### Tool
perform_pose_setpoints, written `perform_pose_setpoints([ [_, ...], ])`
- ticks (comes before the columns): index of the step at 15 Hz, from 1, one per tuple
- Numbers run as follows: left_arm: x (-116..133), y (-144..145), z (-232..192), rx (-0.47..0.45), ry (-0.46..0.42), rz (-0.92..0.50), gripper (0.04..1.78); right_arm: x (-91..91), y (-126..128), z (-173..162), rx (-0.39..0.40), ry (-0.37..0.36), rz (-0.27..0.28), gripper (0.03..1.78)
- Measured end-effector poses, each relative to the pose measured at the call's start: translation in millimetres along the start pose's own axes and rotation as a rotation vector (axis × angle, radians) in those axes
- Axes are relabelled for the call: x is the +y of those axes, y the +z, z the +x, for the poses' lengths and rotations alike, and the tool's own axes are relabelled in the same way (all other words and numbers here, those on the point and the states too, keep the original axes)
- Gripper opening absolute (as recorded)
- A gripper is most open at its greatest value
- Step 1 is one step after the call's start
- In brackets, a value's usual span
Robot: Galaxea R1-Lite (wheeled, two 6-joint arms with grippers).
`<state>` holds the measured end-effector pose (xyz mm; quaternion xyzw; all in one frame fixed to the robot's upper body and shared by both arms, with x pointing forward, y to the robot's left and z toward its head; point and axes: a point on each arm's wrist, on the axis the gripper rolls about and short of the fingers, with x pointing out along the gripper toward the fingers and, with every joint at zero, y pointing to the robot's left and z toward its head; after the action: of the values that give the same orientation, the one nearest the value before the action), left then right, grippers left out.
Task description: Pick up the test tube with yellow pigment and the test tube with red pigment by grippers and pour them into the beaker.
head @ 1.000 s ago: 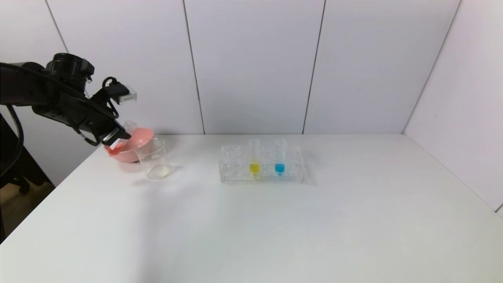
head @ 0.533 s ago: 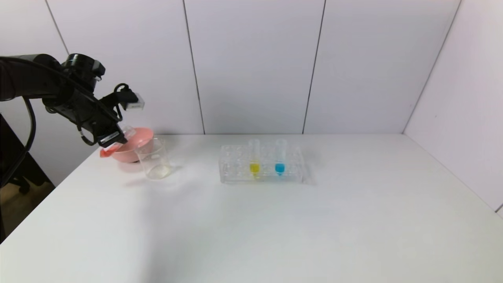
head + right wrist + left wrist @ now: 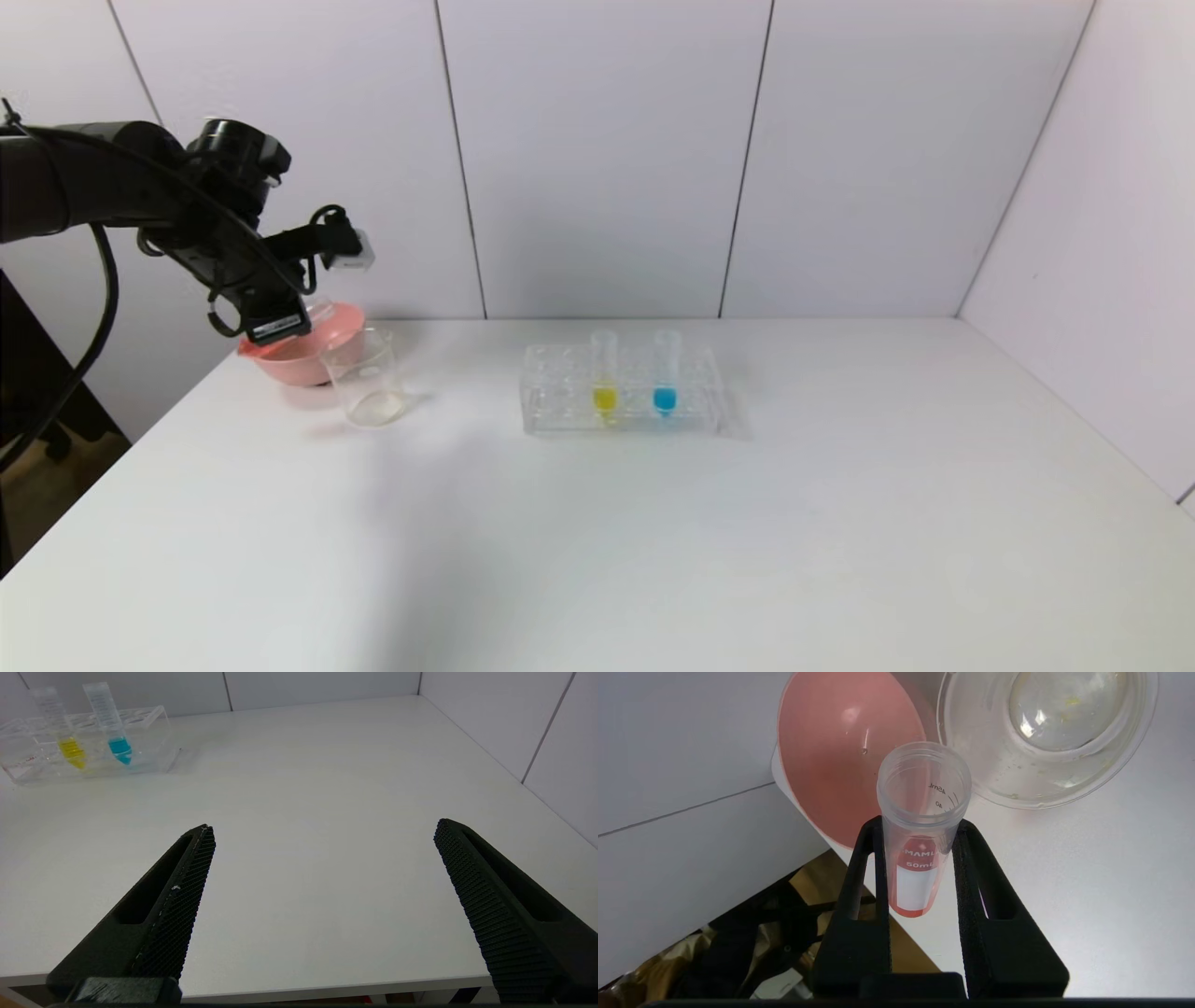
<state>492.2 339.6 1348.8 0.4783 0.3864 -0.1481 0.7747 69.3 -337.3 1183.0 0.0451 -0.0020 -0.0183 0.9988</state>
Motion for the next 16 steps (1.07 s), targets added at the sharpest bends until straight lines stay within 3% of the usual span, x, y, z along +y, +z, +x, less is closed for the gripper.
perform_pose_setpoints([
  [7, -16, 19, 4, 0.214, 0.088, 0.104, 0.42, 0.0, 0, 0, 0.000, -0.001, 0.000, 1.71],
  [16, -37, 42, 13, 0.298, 0.111, 0.181, 0.42, 0.0, 0, 0, 0.000, 0.000, 0.000, 1.71],
])
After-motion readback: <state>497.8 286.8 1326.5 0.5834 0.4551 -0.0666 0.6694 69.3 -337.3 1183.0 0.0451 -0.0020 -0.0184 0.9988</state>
